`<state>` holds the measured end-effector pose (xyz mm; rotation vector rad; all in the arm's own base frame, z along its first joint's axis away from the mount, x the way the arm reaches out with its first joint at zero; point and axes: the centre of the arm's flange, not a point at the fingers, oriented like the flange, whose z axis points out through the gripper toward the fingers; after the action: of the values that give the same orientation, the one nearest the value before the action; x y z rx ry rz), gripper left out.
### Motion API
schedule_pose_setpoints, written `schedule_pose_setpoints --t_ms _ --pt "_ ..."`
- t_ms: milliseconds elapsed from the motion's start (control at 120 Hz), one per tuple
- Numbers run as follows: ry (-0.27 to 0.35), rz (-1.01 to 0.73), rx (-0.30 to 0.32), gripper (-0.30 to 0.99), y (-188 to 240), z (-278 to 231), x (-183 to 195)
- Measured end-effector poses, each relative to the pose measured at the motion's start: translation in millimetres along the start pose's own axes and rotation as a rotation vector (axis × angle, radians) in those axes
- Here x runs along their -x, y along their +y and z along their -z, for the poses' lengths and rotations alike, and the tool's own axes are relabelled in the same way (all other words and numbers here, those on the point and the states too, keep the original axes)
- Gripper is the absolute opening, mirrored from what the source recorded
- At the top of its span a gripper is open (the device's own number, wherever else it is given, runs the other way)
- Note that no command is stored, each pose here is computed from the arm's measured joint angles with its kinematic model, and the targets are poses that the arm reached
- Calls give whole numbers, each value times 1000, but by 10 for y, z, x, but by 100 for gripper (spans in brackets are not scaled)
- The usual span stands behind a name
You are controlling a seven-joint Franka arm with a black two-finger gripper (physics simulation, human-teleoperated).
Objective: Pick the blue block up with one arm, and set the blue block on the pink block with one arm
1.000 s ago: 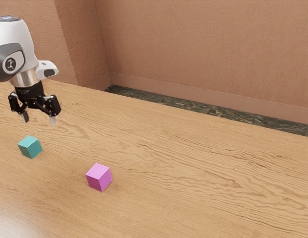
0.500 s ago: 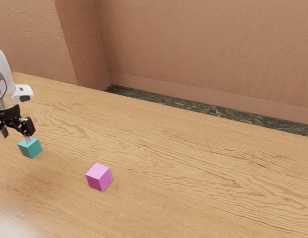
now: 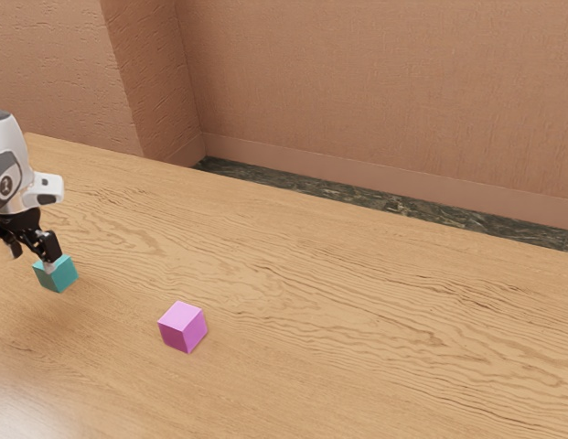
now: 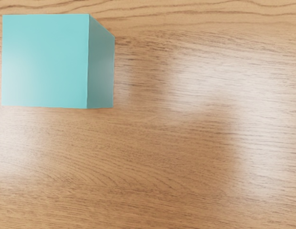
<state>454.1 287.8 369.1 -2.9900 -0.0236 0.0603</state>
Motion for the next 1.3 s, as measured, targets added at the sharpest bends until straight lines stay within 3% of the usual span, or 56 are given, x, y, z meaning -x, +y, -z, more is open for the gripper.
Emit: schedule_pose_setpoints --t_ms 208,1300 --pt "-11 -31 1 69 -248 -170 -75" --pt "0 -147 37 69 -574 -592 -583"
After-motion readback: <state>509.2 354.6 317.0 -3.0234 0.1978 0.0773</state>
